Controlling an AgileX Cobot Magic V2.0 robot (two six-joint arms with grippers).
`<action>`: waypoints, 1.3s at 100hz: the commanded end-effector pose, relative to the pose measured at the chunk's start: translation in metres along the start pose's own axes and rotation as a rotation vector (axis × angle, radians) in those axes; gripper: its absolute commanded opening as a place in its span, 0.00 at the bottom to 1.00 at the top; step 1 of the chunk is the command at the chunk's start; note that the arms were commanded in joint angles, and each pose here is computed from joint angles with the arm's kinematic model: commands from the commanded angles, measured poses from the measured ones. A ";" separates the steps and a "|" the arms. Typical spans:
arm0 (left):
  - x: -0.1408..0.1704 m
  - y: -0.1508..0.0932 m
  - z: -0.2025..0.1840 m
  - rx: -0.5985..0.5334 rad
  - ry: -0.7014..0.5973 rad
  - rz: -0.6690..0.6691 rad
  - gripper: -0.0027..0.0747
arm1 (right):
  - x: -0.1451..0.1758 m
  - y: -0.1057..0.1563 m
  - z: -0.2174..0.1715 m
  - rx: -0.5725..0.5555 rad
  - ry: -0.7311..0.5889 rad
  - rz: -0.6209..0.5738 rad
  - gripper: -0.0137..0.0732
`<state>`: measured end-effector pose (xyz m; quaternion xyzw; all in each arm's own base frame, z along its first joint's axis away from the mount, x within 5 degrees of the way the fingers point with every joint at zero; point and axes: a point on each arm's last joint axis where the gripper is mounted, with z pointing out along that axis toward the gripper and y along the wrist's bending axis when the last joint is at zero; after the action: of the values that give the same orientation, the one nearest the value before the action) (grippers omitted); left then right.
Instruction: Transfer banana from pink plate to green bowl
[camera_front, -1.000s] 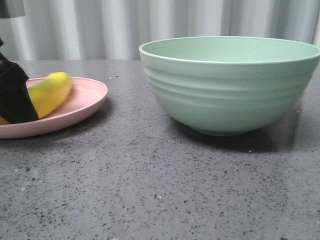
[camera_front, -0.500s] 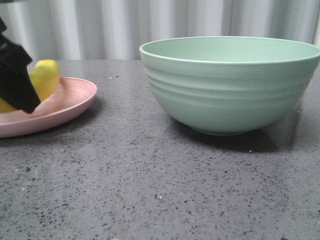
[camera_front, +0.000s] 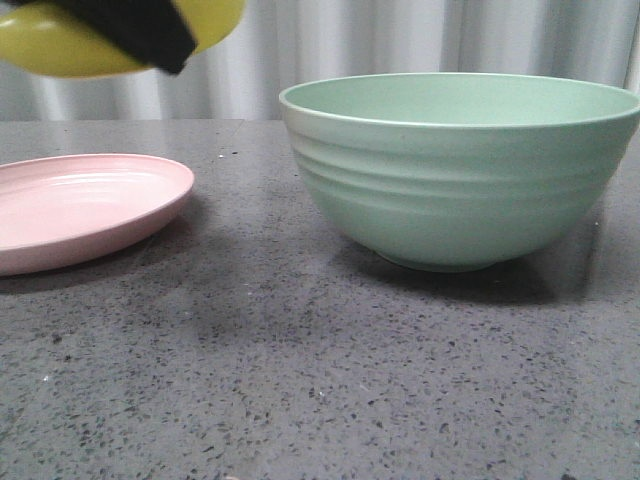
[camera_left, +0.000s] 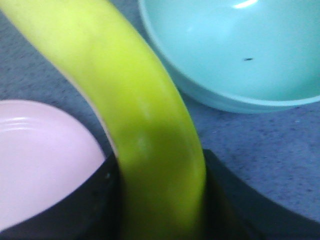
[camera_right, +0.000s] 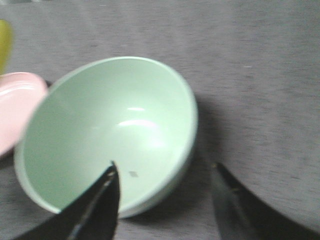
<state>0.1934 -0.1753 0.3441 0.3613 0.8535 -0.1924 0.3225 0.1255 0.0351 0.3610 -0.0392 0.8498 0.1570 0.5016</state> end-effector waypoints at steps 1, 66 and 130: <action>-0.017 -0.019 -0.018 0.052 -0.150 0.019 0.01 | -0.025 0.014 0.003 -0.097 -0.066 0.032 0.66; -0.022 -0.067 -0.018 0.194 -0.232 0.103 0.01 | -0.054 0.092 0.090 -0.430 0.052 0.222 0.66; -0.021 -0.063 -0.021 0.138 -0.244 0.213 0.27 | -0.052 0.093 0.102 -0.411 0.069 0.167 0.07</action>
<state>0.1528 -0.2206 0.3551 0.4413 0.7829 -0.2518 0.3590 0.2184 0.1524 0.3639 -0.0204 0.8348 0.3905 0.3874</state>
